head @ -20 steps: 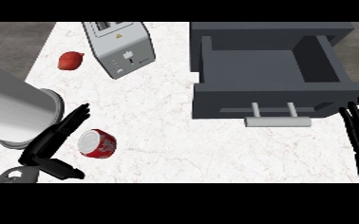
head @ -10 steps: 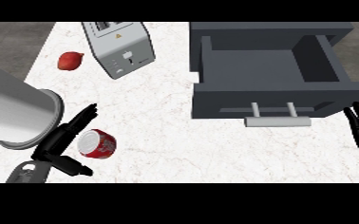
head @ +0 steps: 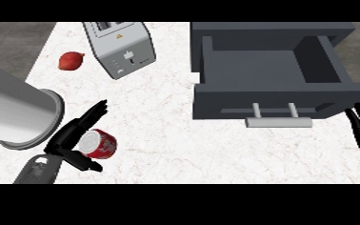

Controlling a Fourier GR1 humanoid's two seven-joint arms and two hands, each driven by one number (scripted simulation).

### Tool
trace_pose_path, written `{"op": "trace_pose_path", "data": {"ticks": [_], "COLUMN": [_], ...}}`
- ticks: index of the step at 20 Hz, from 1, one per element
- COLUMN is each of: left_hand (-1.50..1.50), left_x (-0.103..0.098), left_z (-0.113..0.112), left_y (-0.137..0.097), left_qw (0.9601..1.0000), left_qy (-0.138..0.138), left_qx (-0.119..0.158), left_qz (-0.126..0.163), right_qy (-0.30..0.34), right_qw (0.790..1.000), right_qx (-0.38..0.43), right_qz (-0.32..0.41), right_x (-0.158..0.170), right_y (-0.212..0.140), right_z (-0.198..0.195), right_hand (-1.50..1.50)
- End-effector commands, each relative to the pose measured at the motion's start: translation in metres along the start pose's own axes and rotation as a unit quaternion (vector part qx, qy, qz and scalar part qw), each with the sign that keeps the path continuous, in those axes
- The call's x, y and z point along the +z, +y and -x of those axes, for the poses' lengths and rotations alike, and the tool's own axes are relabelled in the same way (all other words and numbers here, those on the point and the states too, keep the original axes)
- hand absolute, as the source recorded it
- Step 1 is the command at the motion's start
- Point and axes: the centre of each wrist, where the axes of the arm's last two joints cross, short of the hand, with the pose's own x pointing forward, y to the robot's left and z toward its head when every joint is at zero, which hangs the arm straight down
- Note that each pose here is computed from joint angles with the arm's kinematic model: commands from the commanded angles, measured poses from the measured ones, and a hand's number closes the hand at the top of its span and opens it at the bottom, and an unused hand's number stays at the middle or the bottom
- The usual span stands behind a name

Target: Pick up the can, place it into the drawer and close the drawer

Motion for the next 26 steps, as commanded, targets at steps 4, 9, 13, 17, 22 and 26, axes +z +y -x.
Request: {"op": "trace_pose_path", "data": {"ticks": [4, 9, 13, 17, 22, 26], "left_hand": [-1.5, -1.5, 1.5, 1.5, 1.5, 1.5], "left_x": [-0.007, -0.029, -0.036, -0.036, -0.032, -0.031], "left_z": [0.006, 0.007, -0.009, -0.007, -0.015, -0.031], "left_y": [-0.02, -0.035, -0.033, -0.036, -0.055, -0.057], "left_qw": [0.9983, 0.9977, 0.9963, 0.9926, 0.9902, 0.9887], "left_qy": [-0.03, -0.036, -0.048, -0.066, -0.06, -0.082], "left_qx": [0.029, 0.023, 0.035, 0.061, 0.079, 0.071], "left_qz": [0.042, 0.052, 0.061, 0.081, 0.098, 0.104], "right_qy": [0.001, 0.0, 0.001, -0.005, 0.006, 0.0], "right_qw": [1.0, 1.0, 1.0, 1.0, 1.0, 1.0], "right_qx": [-0.006, -0.004, -0.005, -0.013, -0.018, -0.02], "right_qz": [-0.004, -0.007, 0.003, 0.007, 0.003, 0.013], "right_x": [0.005, -0.01, 0.005, 0.001, 0.014, 0.02], "right_y": [0.001, 0.024, 0.001, 0.005, 0.011, 0.013], "right_z": [-0.015, -0.009, -0.008, 0.014, -0.006, -0.017], "right_hand": [-1.5, -1.5, -1.5, -1.5, -1.5, -1.5]}}
